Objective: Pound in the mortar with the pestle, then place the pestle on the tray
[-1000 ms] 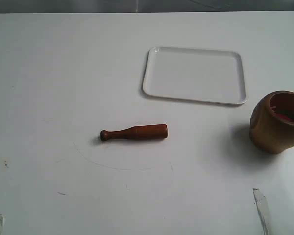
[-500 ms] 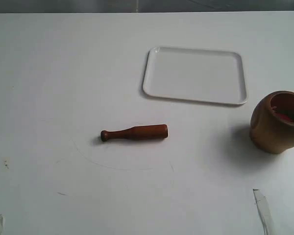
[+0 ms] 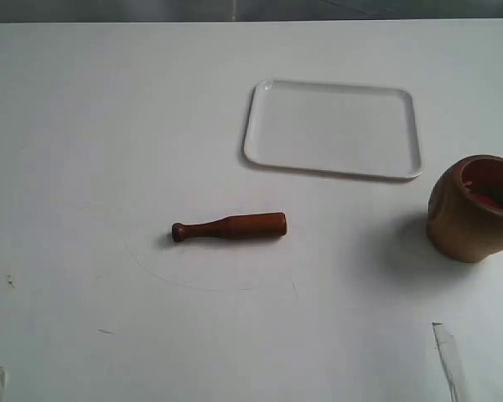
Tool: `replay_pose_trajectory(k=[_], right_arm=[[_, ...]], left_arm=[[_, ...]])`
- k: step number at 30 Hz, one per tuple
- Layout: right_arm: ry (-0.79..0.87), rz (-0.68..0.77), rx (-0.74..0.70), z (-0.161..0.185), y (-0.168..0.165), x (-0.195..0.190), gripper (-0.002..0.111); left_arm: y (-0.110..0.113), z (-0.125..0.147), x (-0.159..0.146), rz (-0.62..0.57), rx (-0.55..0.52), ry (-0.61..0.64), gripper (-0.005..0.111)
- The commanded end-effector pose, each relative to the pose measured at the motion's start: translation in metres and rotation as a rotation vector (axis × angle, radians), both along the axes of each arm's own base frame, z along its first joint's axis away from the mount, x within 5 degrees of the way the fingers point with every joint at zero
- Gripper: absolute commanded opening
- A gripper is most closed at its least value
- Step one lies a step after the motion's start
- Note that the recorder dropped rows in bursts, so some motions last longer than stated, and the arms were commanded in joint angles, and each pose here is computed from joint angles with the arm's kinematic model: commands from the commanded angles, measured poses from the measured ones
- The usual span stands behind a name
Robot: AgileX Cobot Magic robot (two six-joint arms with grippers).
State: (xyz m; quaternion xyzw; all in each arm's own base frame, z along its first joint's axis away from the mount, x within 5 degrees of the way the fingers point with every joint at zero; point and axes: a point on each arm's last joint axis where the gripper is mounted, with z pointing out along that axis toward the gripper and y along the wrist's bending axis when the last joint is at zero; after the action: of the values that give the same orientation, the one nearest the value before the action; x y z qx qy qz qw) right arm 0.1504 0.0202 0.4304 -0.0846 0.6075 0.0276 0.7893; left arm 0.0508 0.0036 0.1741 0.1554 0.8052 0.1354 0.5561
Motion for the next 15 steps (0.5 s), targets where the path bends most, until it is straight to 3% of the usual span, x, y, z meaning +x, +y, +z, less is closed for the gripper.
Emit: replay_pose_trajectory(k=[1, 4, 7, 11, 15], right_arm=[[0.579, -0.251, -0.433, -0.039, 0.005, 0.057, 0.000], [0.927, -0.021, -0.831, -0.078, 0.038, 0.078, 0.000], [1.100, 0.261, -0.978, -0.106, 0.077, 0.083, 0.000], [1.142, 0.577, -1.038, -0.130, 0.127, 0.078, 0.000], [1.123, 0.847, -1.210, -0.155, 0.176, 0.055, 0.000]], left_arm=[[-0.001, 0.000, 0.000, -0.006, -0.015, -0.004, 0.000], [-0.001, 0.000, 0.000, -0.006, -0.015, -0.004, 0.000], [-0.001, 0.000, 0.000, -0.006, -0.015, -0.004, 0.000], [-0.001, 0.000, 0.000, -0.006, -0.015, -0.004, 0.000], [-0.001, 0.000, 0.000, -0.006, -0.015, -0.004, 0.000]])
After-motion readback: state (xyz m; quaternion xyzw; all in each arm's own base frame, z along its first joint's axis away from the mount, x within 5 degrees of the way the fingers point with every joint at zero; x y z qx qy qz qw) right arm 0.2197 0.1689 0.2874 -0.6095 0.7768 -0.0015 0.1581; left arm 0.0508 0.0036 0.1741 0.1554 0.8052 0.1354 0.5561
